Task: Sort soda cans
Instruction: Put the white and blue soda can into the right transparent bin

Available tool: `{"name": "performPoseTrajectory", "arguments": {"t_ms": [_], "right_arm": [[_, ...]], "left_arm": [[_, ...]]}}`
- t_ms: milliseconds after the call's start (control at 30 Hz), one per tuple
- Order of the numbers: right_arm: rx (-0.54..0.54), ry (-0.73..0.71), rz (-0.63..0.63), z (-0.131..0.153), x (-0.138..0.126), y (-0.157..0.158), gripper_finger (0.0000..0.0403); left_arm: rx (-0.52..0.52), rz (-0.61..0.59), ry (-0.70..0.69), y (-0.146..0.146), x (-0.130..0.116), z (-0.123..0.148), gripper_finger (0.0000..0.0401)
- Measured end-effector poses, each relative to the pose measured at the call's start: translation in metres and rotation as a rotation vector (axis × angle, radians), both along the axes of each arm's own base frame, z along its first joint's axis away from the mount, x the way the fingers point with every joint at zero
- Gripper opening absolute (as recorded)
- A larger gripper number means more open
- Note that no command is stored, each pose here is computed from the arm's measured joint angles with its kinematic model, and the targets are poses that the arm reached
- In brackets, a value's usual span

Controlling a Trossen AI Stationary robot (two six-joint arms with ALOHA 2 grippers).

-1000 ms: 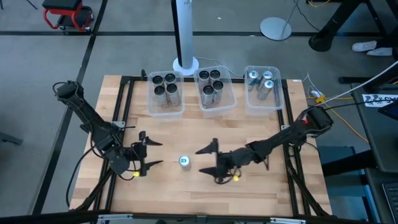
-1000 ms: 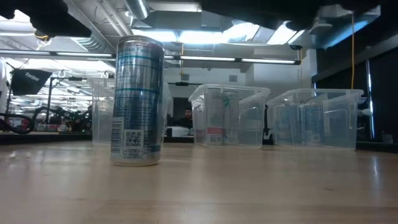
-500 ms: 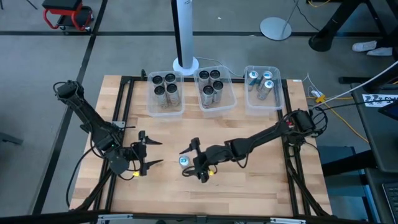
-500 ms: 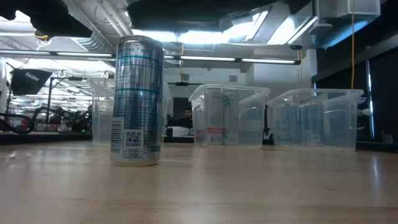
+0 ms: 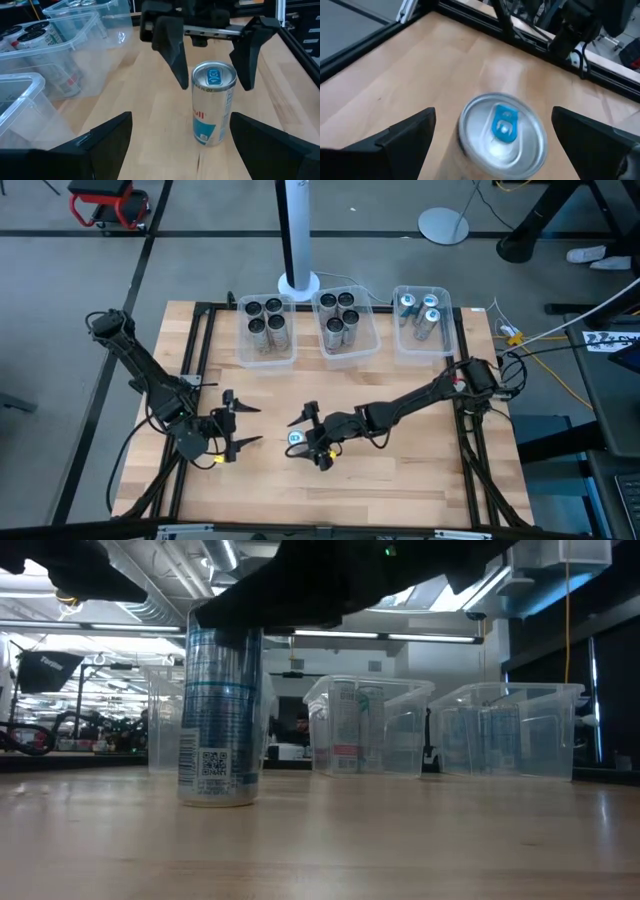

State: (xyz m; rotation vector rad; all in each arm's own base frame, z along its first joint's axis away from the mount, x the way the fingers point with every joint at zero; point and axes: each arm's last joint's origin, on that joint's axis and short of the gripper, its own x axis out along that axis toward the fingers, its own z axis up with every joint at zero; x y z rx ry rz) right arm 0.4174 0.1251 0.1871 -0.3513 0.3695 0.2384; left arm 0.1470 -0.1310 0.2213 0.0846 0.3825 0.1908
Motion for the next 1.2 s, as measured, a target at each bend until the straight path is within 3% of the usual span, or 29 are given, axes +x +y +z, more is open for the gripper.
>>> {"name": "performPoseTrajectory", "arguments": {"t_ms": [333,733,867,1033,1200], "right_arm": [[0.001,-0.012,0.009,-0.003,0.003,-0.001,0.0380],[0.030,-0.038,0.044,-0.009,0.006,0.001,0.0276],[-0.013,-0.056,0.066,-0.007,0.006,0.002,0.0234],[-0.064,-0.046,0.084,-0.002,0.003,0.001,0.0234],[-0.152,-0.039,0.071,0.027,-0.010,-0.003,0.0234]], "left_arm": [[-0.004,0.004,0.003,0.000,0.000,-0.001,0.0324],[-0.001,0.004,0.006,0.000,0.000,-0.001,0.0324],[0.000,0.004,0.007,0.000,0.000,-0.001,0.0324],[0.001,-0.005,0.008,-0.001,-0.002,-0.001,0.0324],[0.001,-0.005,0.008,-0.001,-0.002,-0.001,0.0324]]}}
